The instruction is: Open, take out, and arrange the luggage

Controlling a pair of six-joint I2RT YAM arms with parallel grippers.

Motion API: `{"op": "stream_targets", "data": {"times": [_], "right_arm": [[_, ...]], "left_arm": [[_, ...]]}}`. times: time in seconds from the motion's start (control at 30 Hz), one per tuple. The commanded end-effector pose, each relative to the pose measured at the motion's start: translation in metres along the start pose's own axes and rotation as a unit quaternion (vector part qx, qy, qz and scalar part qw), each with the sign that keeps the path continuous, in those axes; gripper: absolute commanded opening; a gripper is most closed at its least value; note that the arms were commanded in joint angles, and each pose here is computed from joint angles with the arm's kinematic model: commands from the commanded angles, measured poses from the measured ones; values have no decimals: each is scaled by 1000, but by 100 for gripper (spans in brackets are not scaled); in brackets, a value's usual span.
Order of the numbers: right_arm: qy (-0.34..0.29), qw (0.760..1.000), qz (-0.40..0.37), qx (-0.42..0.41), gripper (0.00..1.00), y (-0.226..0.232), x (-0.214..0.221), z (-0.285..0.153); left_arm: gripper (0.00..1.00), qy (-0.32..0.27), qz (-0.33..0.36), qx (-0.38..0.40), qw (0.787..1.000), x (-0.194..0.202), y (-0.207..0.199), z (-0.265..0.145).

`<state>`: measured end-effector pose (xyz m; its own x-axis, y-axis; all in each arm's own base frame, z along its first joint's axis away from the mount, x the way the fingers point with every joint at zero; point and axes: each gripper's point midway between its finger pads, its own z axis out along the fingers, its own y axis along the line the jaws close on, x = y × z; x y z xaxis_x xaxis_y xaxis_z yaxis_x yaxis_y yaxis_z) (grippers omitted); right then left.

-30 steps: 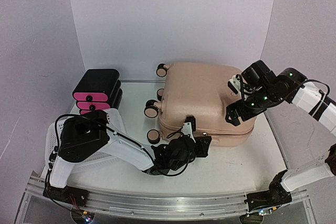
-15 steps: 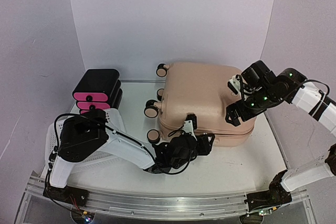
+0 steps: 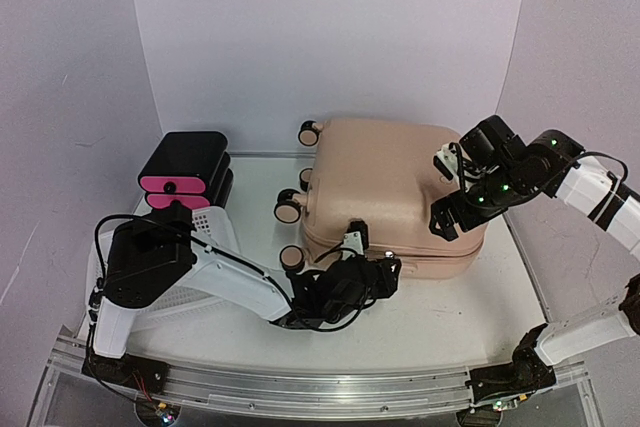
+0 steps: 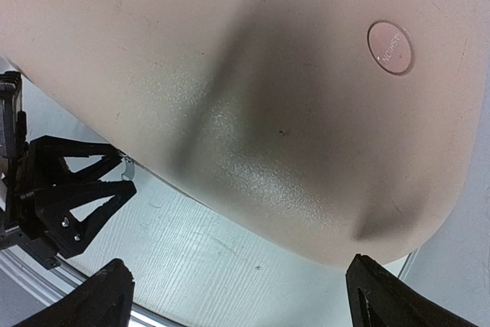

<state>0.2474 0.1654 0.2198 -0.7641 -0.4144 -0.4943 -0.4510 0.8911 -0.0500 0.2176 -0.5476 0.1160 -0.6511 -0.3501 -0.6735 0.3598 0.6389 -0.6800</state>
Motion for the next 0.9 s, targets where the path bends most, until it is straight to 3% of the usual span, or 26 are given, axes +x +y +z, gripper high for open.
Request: {"op": "stream_targets", "data": {"times": [0.0, 0.4, 0.6, 0.87], "right_arm": [[-26, 1000, 2, 5, 98, -4, -8, -6], [-31, 999, 2, 7, 98, -5, -8, -9], [-32, 999, 4, 3, 98, -4, -8, -10], [-30, 1000, 4, 6, 98, -5, -7, -8]], "left_arm": [[42, -2, -24, -36, 999, -22, 26, 5], [37, 23, -47, 28, 998, -15, 9, 17], [28, 8, -48, 29, 998, -25, 10, 18], [25, -13, -48, 35, 998, -38, 10, 17]]}}
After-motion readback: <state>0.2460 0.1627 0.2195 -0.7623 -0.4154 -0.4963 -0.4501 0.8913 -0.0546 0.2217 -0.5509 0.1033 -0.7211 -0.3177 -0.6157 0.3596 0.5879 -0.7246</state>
